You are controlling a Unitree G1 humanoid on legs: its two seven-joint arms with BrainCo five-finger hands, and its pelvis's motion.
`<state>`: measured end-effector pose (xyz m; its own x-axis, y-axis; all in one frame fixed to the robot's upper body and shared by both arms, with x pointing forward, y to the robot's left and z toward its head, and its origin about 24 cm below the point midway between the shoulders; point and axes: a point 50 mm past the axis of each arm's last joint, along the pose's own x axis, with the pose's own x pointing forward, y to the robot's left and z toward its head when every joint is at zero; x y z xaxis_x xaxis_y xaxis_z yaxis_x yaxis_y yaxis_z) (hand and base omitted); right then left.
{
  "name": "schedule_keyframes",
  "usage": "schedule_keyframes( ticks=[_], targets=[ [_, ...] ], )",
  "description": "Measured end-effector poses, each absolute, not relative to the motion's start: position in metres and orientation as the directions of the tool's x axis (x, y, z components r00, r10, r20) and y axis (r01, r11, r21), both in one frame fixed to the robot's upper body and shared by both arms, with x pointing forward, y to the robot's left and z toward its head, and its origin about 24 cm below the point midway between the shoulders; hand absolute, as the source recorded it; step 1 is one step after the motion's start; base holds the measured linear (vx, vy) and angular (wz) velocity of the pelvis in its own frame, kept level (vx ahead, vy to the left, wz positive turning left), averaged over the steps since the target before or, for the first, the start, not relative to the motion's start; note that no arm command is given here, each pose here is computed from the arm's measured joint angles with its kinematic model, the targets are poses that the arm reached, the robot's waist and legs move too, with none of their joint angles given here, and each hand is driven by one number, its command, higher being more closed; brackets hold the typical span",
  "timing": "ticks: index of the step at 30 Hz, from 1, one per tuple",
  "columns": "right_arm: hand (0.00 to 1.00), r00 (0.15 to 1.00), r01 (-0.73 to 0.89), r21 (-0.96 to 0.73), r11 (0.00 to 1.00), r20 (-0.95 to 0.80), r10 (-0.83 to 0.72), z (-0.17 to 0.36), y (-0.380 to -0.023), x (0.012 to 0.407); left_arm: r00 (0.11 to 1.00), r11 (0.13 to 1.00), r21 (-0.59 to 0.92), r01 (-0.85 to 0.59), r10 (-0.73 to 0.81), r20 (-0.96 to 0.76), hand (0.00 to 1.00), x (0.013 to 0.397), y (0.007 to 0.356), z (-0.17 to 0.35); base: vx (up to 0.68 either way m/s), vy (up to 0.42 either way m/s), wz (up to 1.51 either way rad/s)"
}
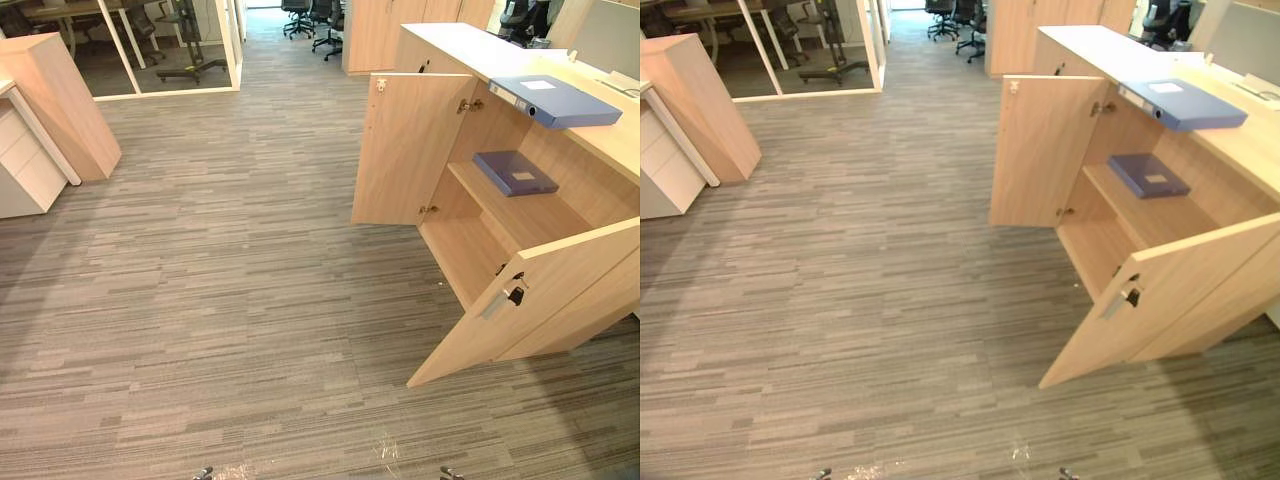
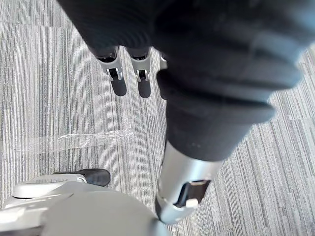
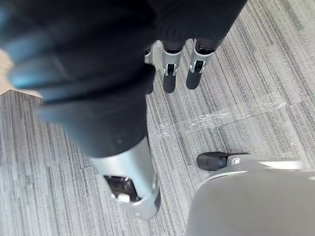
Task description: Walk over to the cabinet, pick up the folder, carry it to the office cabinet, place the folder inside the office cabinet, then close the office cabinet door
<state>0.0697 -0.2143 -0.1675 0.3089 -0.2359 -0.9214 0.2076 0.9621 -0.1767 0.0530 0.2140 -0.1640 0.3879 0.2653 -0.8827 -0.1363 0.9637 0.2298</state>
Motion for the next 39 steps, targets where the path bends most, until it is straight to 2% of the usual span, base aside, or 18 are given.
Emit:
schedule_keyframes(
  ticks=[5,10,29,35,39],
  targets=[
    [0.0,0.34,0.208,-0.153,0.966,-0.915,-0.218,-0.166,-0.208,0.082,0.398,0.965,0.206,-0.16,0.254,-0.882,0.0,0.056,0.214,-0.164,0.0,0.0,0.0],
    [0.0,0.367,0.187,-0.099,0.977,-0.916,-0.163,-0.167,-0.188,0.092,0.404,0.966,0.203,-0.158,0.251,-0.88,0.0,0.058,0.214,-0.163,0.0,0.0,0.0],
    [0.0,0.373,0.18,-0.089,0.98,-0.915,-0.152,-0.167,-0.183,0.095,0.425,0.961,0.244,-0.129,0.275,-0.862,0.0,0.063,0.218,-0.161,0.01,0.013,0.03],
    [0.0,0.373,0.192,-0.092,0.977,-0.914,-0.159,-0.167,-0.181,0.096,0.439,0.959,0.265,-0.105,0.284,-0.853,0.0,0.065,0.22,-0.16,-0.02,0.022,0.06],
    [0.0,0.371,0.203,-0.089,0.975,-0.915,-0.161,-0.167,-0.18,0.096,0.466,0.957,0.288,-0.023,0.265,-0.844,0.0,0.069,0.219,-0.159,-0.01,0.007,0.03]
  ],
)
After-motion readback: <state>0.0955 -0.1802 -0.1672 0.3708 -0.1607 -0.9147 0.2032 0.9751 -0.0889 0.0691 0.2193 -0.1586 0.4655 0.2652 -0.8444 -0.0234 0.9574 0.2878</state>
